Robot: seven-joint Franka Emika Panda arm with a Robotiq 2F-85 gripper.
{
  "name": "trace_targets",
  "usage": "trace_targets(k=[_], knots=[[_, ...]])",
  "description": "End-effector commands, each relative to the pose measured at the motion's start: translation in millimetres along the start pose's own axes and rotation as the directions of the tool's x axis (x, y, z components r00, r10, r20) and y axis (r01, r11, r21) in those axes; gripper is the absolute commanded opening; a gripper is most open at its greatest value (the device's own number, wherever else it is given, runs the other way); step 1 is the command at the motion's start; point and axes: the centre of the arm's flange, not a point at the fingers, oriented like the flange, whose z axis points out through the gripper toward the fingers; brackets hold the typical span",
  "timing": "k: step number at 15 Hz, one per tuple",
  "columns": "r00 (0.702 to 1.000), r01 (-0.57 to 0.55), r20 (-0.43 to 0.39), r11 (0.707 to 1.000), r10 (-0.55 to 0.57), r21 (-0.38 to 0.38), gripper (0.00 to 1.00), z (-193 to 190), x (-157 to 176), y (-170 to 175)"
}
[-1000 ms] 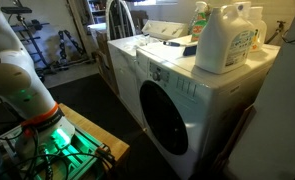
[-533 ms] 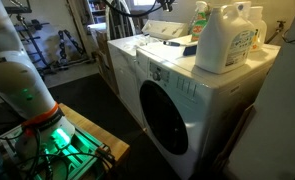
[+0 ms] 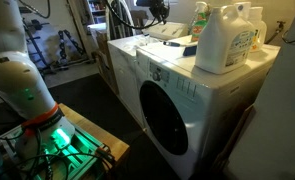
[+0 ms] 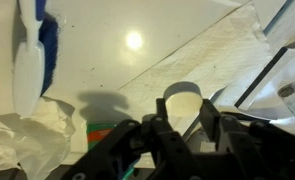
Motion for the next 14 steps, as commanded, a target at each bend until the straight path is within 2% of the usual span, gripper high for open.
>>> trace_targets(k=[1, 5, 10, 14], knots=[[1.0, 0.012, 0.003, 1.0, -0.012, 0.007, 0.13, 35, 25, -19], [1.0, -0.023, 0.006, 1.0, 0.023, 0.013, 0.13, 66, 42, -21], [0.994, -0.101, -0.037, 0.994, 0.1, -0.029, 0.13, 103, 59, -7], [0.991, -0.135, -0.03, 0.989, 0.133, -0.058, 0.13, 135, 65, -4]])
